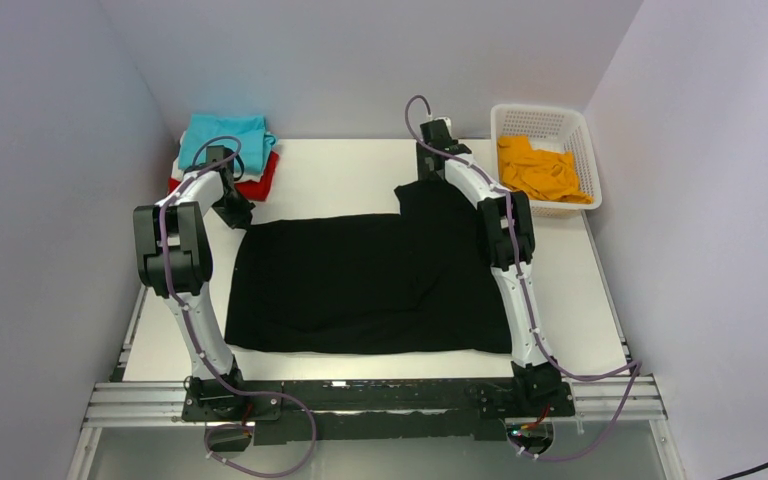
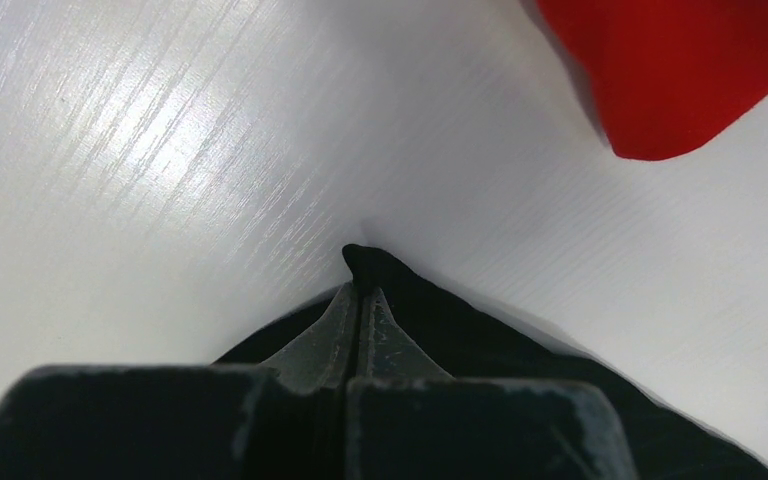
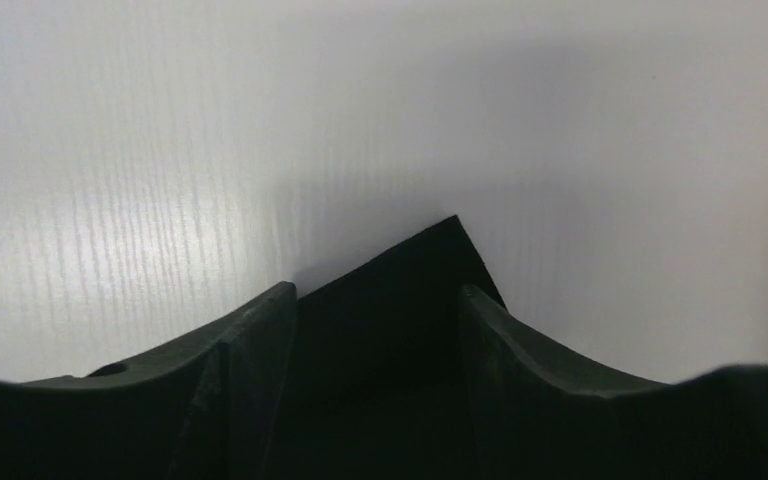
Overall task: Fold and stack the t-shirts
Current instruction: Grab the side of the flattened tshirt furthest away from the robot with both arms, then fold the other side of the tshirt into a rectangle
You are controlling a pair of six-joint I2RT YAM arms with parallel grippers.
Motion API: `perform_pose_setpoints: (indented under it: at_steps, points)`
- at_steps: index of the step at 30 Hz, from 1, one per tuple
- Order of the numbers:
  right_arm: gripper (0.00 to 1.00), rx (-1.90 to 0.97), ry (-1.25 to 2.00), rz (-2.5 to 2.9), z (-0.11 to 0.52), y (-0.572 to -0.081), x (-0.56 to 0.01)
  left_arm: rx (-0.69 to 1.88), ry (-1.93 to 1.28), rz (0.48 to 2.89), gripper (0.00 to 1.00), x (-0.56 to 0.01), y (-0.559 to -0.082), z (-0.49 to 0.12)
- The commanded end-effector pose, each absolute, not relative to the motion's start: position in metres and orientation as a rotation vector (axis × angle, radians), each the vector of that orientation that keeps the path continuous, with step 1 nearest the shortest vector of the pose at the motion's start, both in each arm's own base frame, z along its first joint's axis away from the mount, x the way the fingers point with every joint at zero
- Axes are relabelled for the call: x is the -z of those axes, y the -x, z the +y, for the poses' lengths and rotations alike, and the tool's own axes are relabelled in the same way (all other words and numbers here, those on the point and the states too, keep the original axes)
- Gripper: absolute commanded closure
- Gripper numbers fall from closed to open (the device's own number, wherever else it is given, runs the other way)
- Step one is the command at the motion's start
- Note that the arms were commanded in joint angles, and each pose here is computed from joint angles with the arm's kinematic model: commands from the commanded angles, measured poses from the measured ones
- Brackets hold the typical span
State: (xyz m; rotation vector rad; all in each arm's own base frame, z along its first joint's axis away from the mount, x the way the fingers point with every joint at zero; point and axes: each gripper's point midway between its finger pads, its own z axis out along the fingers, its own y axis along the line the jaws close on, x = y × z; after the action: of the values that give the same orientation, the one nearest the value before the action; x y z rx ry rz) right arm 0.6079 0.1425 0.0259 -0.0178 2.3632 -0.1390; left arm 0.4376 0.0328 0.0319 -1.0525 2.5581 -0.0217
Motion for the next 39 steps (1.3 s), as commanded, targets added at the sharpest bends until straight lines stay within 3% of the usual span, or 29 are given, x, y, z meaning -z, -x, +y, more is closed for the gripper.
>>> perform_pose_setpoints:
  at_steps: [1, 4, 7, 14, 17, 29, 39]
  points:
    - [0.42, 0.146, 0.076, 2.470, 0.143, -0.581, -0.019, 0.020, 1.024, 2.546, 1.00, -0.040, -0.446, 0.033]
    - [0.50, 0.083, 0.043, 2.491, 0.151, -0.577, -0.014, 0.018, 1.025, 2.544, 1.00, -0.041, -0.449, 0.034]
    - [0.70, 0.037, 0.007, 2.504, 0.156, -0.573, -0.010, 0.020, 1.022, 2.534, 1.00, -0.043, -0.452, 0.034]
    - [0.78, -0.006, -0.028, 2.523, 0.158, -0.560, -0.004, 0.024, 1.021, 2.534, 1.00, -0.045, -0.451, 0.034]
    - [1.00, 0.040, -0.054, 2.516, 0.150, -0.559, -0.007, 0.030, 1.019, 2.534, 1.00, -0.045, -0.452, 0.033]
    - [1.00, -0.012, -0.079, 2.197, 0.143, -0.634, -0.082, 0.071, 0.974, 2.445, 1.00, -0.069, -0.503, 0.038]
    - [1.00, -0.112, -0.016, 2.170, 0.153, -0.623, -0.102, 0.146, 0.896, 2.431, 1.00, -0.077, -0.514, 0.030]
